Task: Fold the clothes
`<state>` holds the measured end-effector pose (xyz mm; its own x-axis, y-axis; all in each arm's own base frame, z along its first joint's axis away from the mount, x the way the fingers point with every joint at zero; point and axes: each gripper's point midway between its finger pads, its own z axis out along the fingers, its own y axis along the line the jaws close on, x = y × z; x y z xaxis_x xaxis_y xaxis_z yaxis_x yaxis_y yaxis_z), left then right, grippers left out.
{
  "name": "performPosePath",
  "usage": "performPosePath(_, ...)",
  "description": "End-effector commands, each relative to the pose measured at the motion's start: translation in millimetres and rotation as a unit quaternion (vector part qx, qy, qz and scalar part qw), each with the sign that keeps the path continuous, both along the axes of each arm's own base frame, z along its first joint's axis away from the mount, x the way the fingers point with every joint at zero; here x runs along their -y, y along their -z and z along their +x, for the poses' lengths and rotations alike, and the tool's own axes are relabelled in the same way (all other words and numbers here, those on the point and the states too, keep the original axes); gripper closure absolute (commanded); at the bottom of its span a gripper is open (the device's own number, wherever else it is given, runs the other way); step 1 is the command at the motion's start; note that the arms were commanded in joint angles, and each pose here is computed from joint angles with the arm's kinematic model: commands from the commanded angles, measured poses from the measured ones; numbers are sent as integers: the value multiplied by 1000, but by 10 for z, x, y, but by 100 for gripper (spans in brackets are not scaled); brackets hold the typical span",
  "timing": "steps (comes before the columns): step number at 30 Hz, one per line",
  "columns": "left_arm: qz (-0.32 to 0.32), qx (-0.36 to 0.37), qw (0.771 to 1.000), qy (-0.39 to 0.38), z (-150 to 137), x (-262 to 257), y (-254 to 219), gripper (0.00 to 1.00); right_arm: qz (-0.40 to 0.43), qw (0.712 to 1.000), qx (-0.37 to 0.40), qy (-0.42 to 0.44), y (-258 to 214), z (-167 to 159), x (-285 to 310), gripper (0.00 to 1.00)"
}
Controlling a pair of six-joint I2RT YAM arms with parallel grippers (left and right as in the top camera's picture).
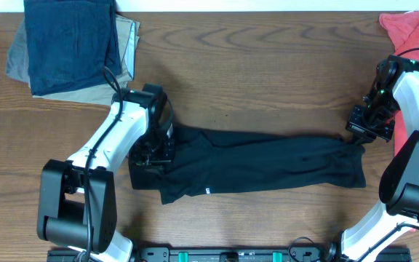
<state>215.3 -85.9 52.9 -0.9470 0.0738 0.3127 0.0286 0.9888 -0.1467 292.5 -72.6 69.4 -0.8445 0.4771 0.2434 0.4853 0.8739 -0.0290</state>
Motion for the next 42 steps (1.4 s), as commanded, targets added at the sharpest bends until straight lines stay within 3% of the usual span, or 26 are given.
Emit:
performPosePath(1,5,-24,1000,-7,-115,-25,36,94,-17,1000,14,8,-111,16,86,99)
performPosePath(8,11,-52,999,-7,-259,-57,32,93,-14,1000,0,8,-62,-64,64,95)
performPosePath(9,11,-52,999,-7,-259,-57,32,83,-13,1000,0,8,-62,-66,64,82)
performPosePath(10,11,-51,999,-7,-257,-58,33,52,-13,1000,-1,7,-62,-67,64,55)
performPosePath(11,11,-51,999,-7,-255,-57,34,48,-13,1000,-1,7,-62,-67,64,18)
performPosePath(12,11,-50,999,-6,-253,-57,34,48,-13,1000,-1,7,-62,-67,63,1)
performPosePath(16,14,-42,999,-3,-213,-68,36,50,-13,1000,-1,7,-63,-70,61,1)
performPosePath(19,10,-27,1000,-4,-117,-44,-17,61,-8,1000,1,9,-63,-63,44,1)
performPosePath(24,-3,17,1000,-4,142,24,-119,66,12,1000,9,14,-63,-29,-26,1)
performPosePath(25,-12,28,1000,-6,195,60,-113,72,13,1000,11,14,-61,-20,-27,3)
performPosePath(27,-37,38,999,-11,258,153,-107,93,12,1000,11,13,-60,-15,-31,12)
performPosePath(28,-50,41,998,-12,270,204,-106,94,12,1000,12,12,-59,-12,-38,19)
performPosePath(31,-64,52,997,-4,301,303,-74,94,11,1000,17,6,-50,18,-65,59)
performPosePath(34,-68,63,996,10,313,383,2,94,8,1000,20,-6,-14,45,-122,69)
performPosePath(36,-68,65,995,15,307,420,63,94,0,1000,25,-19,30,69,-134,65)
performPosePath(37,-68,65,995,14,303,429,97,94,-8,999,28,-24,54,85,-122,47)
performPosePath(38,-67,64,996,10,299,430,129,94,-13,999,29,-26,73,89,-112,23)
performPosePath(39,-65,62,996,7,297,431,171,94,-17,999,33,-26,94,107,-100,17)
performPosePath(42,-61,48,997,6,257,419,284,94,-17,999,41,-27,145,135,-104,16)
